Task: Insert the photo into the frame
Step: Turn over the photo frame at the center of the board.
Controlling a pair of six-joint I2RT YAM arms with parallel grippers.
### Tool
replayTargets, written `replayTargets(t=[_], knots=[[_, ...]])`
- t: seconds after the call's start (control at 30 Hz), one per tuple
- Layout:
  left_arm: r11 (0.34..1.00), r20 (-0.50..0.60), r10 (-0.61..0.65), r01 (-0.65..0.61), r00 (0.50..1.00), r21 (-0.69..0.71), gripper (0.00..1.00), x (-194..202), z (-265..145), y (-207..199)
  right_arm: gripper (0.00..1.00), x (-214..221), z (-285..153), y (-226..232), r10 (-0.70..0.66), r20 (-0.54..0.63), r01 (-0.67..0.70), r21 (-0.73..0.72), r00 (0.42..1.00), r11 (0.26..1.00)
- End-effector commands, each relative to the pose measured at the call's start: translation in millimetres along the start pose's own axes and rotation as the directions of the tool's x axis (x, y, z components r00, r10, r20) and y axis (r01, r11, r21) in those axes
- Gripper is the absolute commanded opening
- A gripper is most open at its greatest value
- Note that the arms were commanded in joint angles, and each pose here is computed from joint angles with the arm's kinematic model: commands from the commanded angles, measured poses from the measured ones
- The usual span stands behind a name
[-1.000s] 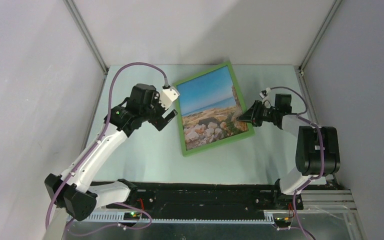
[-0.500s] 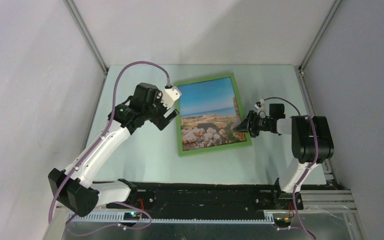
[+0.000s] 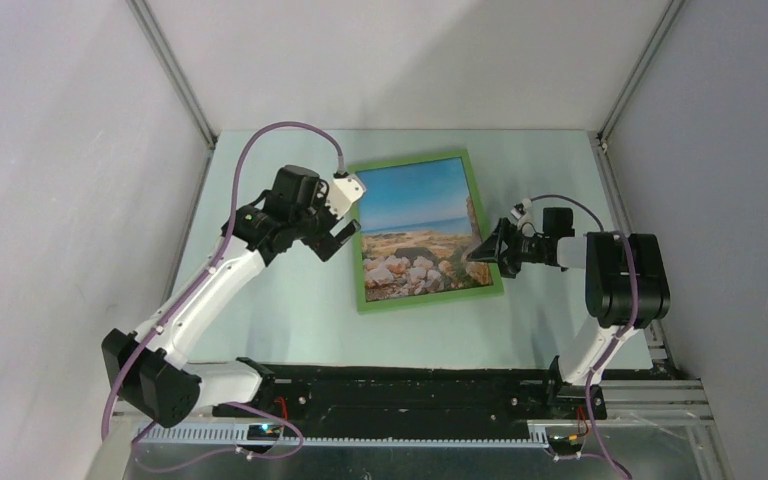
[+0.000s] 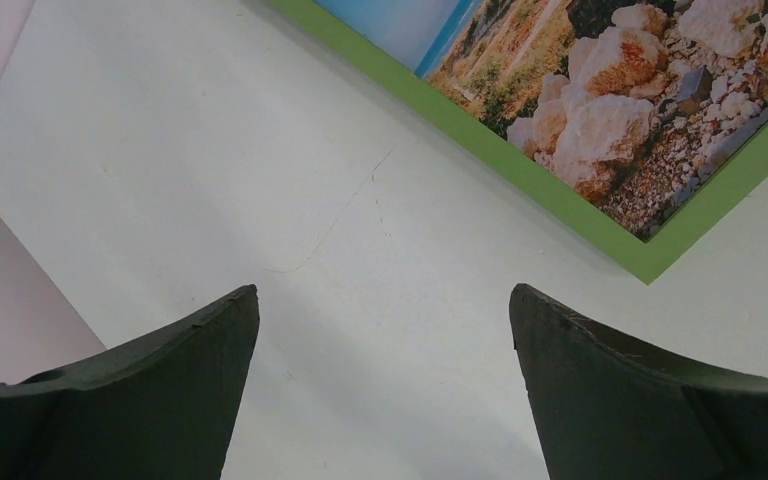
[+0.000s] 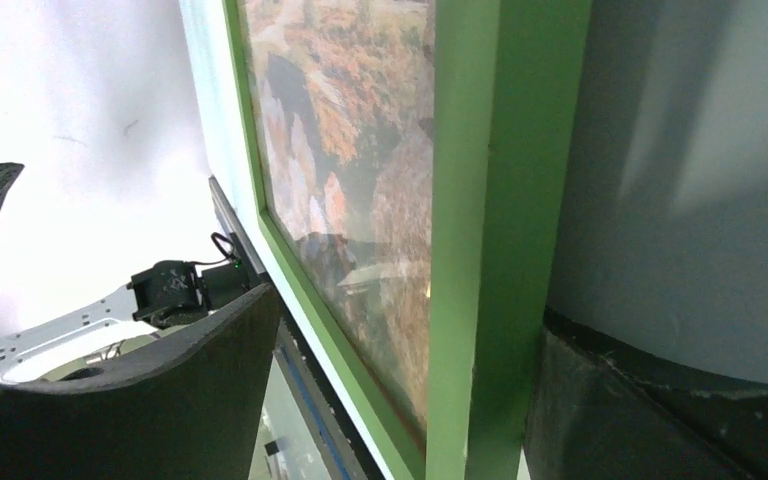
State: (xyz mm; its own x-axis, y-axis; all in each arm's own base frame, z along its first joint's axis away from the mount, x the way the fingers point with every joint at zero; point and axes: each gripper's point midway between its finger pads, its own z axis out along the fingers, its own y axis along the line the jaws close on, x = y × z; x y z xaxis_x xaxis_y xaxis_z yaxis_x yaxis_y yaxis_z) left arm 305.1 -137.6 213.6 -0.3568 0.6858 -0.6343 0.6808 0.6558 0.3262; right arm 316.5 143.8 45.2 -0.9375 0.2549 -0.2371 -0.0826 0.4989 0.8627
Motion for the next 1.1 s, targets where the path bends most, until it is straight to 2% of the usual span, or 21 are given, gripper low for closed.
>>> replayTargets(t=[0.0, 0.43, 0.53, 0.63, 0.7, 0.8, 0.9, 1.07], knots=[[1.000, 0.038, -0.005, 0.006, 0.999, -0.007, 1.00, -8.6, 0.6, 3.8, 0.84, -7.2, -15.4, -10.2, -0.046, 0.038, 0.042, 0.086, 0.998, 0.995], [1.000, 0.042, -0.015, 0.016, 0.999, -0.017, 1.00, -8.7, -2.3, 4.8, 0.88, -18.6, -44.1, -3.8, -0.106, 0.094, 0.089, 0.166, 0.990, 0.982], [0.999, 0.045, -0.026, 0.027, 0.999, -0.029, 1.00, -8.1, -4.8, 6.3, 0.97, -26.9, -56.0, 4.9, -0.172, 0.115, 0.145, 0.210, 0.978, 0.967], [0.998, 0.052, -0.047, 0.049, 0.998, -0.044, 1.00, -8.5, -7.9, 8.0, 0.99, -35.4, -69.6, 14.8, -0.244, 0.134, 0.202, 0.265, 0.960, 0.943], [0.995, 0.066, -0.063, 0.068, 0.996, -0.069, 1.00, -8.2, -12.9, 10.8, 0.99, -42.8, -80.5, 23.2, -0.308, 0.161, 0.249, 0.306, 0.938, 0.919], [0.989, 0.090, -0.092, 0.101, 0.992, -0.108, 1.00, -6.6, -18.3, 15.0, 0.99, -57.4, -102.1, 45.8, -0.430, 0.229, 0.330, 0.370, 0.873, 0.868], [0.976, 0.129, -0.125, 0.145, 0.984, -0.163, 1.00, -3.7, -26.2, 22.2, 0.99, -70.5, -124.5, 73.5, -0.544, 0.298, 0.399, 0.429, 0.784, 0.810], [0.938, 0.209, -0.220, 0.265, 0.953, -0.224, 1.00, 0.9, -39.8, 35.6, 0.99, -83.5, -156.0, 108.2, -0.659, 0.373, 0.443, 0.517, 0.653, 0.732]])
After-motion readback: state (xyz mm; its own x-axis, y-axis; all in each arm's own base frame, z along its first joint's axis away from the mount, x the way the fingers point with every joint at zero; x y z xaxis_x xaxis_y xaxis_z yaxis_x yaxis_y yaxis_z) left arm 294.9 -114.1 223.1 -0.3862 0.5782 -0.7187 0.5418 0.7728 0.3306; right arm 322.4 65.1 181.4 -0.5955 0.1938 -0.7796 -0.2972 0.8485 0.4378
